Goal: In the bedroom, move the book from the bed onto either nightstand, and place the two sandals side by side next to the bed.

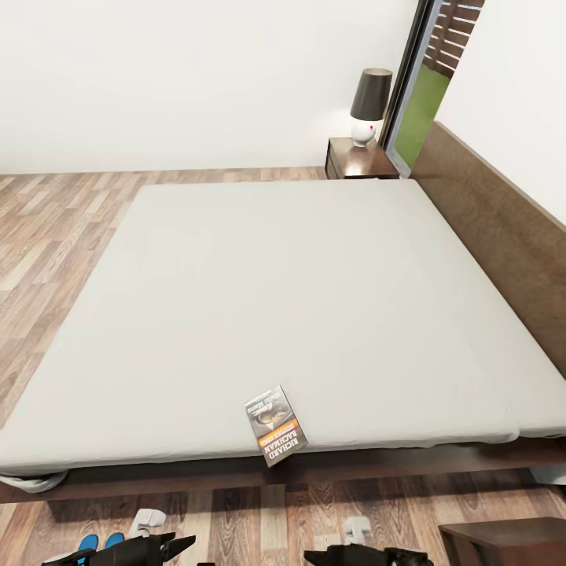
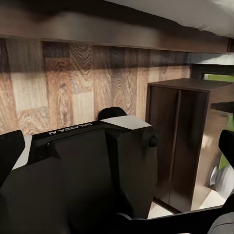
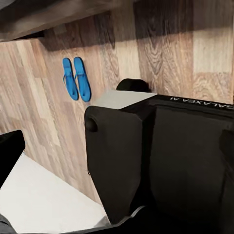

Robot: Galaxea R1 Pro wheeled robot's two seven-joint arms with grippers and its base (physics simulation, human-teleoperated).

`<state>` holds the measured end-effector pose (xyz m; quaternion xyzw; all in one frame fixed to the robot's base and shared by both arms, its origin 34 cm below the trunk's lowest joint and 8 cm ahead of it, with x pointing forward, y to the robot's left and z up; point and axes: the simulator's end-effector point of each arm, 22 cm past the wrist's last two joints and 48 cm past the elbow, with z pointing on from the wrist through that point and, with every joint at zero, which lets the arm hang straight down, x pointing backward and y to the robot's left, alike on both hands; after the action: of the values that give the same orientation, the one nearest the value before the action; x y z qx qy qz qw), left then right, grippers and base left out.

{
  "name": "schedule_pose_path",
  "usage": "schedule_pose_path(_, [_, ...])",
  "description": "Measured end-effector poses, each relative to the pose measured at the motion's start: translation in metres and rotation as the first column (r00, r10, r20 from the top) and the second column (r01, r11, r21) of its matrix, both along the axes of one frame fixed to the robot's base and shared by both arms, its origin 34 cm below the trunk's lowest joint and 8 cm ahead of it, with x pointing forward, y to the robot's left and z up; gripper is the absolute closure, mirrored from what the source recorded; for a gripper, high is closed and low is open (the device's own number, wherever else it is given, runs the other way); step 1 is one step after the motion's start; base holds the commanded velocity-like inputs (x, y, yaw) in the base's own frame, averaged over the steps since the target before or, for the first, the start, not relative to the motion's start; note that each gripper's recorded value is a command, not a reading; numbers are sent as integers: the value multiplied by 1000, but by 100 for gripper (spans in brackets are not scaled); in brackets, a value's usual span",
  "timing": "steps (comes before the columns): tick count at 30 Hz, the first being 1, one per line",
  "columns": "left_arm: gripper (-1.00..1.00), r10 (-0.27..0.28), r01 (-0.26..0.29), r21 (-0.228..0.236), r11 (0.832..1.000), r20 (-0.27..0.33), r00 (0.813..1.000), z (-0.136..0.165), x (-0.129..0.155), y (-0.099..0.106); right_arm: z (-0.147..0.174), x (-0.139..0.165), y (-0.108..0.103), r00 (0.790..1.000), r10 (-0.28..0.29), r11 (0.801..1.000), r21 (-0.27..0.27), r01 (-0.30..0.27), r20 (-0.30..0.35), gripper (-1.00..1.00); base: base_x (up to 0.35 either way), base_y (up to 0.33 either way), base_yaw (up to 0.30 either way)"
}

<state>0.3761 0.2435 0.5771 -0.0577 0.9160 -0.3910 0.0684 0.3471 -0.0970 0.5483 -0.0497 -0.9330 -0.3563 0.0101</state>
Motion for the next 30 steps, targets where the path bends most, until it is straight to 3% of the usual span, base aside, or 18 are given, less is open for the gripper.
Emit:
schedule_pose_path(4, [-100,-1,1,-3,1000,0,1000,0,0,-2,4,29,2,998,-18,1000,6,17,63,-100,0,0,0])
schedule_pose_path(12, [-100,0,0,-16,1000,0,1000,1,0,-10,6,48,1,993,-73,997,9,72,96,-100,0,0,0])
schedule_pose_path(17, [-100,0,0,-17,1000,-1,1000,1,0,-10,11,65,16,979,-88,996,26,85,185,-100,0,0,0])
schedule_pose_path(20, [-100,0,0,-17,1000,0,1000,1,0,-10,14,71,18,973,-119,993,40,114,199,-100,0,0,0])
schedule_pose_path(23, [-100,0,0,-17,1000,0,1000,1,0,-10,25,86,22,955,-225,972,107,207,194,-100,0,0,0])
schedule_pose_path(24, [-100,0,0,-17,1000,0,1000,1,0,-10,36,97,27,935,-302,946,178,270,187,-100,0,0,0])
schedule_pose_path(26, [-100,0,0,-18,1000,0,1000,1,0,-10,47,107,30,913,-368,915,241,323,173,-100,0,0,0])
schedule_pose_path(27, [-100,0,0,-18,1000,0,1000,1,0,-10,50,110,31,907,-385,906,258,337,169,-100,0,0,0])
schedule_pose_path(28, [-100,0,0,-19,1000,0,1000,1,0,-10,57,117,32,891,-425,882,295,368,160,-100,0,0,0])
schedule_pose_path(30, [-100,0,0,-19,1000,0,1000,1,0,-10,60,119,32,884,-440,872,309,379,156,-100,0,0,0])
